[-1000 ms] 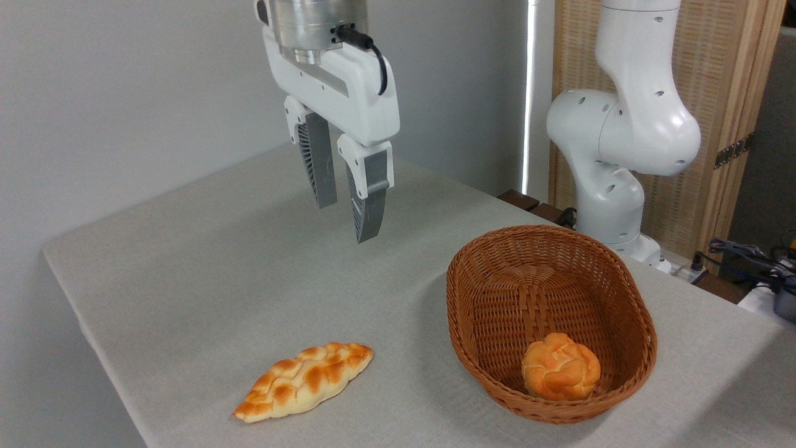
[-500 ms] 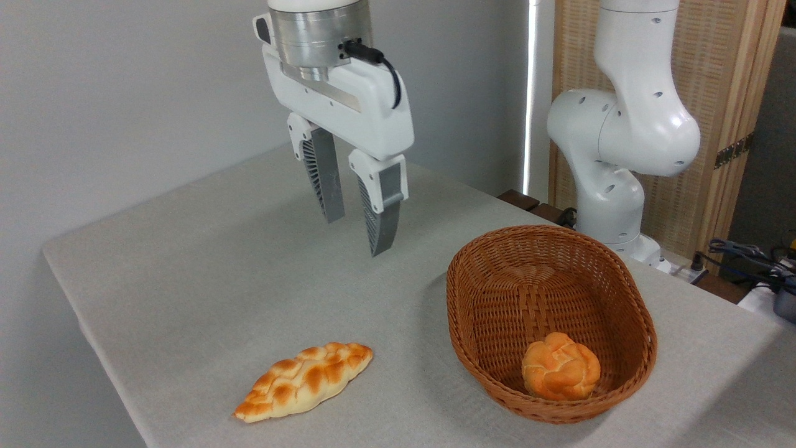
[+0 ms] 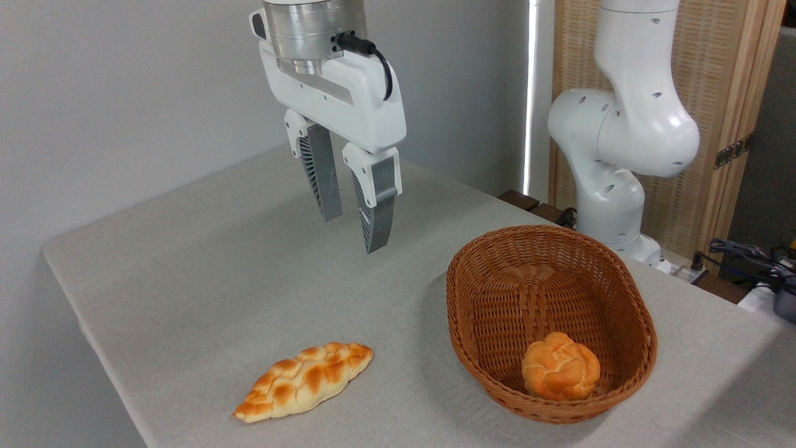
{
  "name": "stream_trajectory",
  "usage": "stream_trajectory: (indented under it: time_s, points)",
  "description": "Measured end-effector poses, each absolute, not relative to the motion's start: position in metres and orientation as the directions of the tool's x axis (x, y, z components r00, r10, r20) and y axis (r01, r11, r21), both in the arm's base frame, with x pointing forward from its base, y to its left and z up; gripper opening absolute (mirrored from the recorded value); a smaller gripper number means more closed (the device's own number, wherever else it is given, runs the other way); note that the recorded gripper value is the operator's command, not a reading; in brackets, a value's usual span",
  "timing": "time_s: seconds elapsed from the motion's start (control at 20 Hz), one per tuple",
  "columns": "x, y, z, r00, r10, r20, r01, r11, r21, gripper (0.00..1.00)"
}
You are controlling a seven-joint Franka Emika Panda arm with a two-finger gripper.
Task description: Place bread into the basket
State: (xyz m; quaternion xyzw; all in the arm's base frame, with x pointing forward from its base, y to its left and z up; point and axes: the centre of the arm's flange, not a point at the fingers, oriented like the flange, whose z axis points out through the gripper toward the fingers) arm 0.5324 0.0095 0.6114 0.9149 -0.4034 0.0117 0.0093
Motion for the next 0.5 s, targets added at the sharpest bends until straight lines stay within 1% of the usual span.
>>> stream_trajectory:
  time_s: [0.2,0.5]
  points:
    - [0.5348,0.0004,0.6069,0.661,-0.75,0.012,-0.75,-0.661,0.004,1.0]
    - [0.535,0.0006,0.6066,0.662,-0.75,0.012,-0.75,-0.662,0.004,1.0]
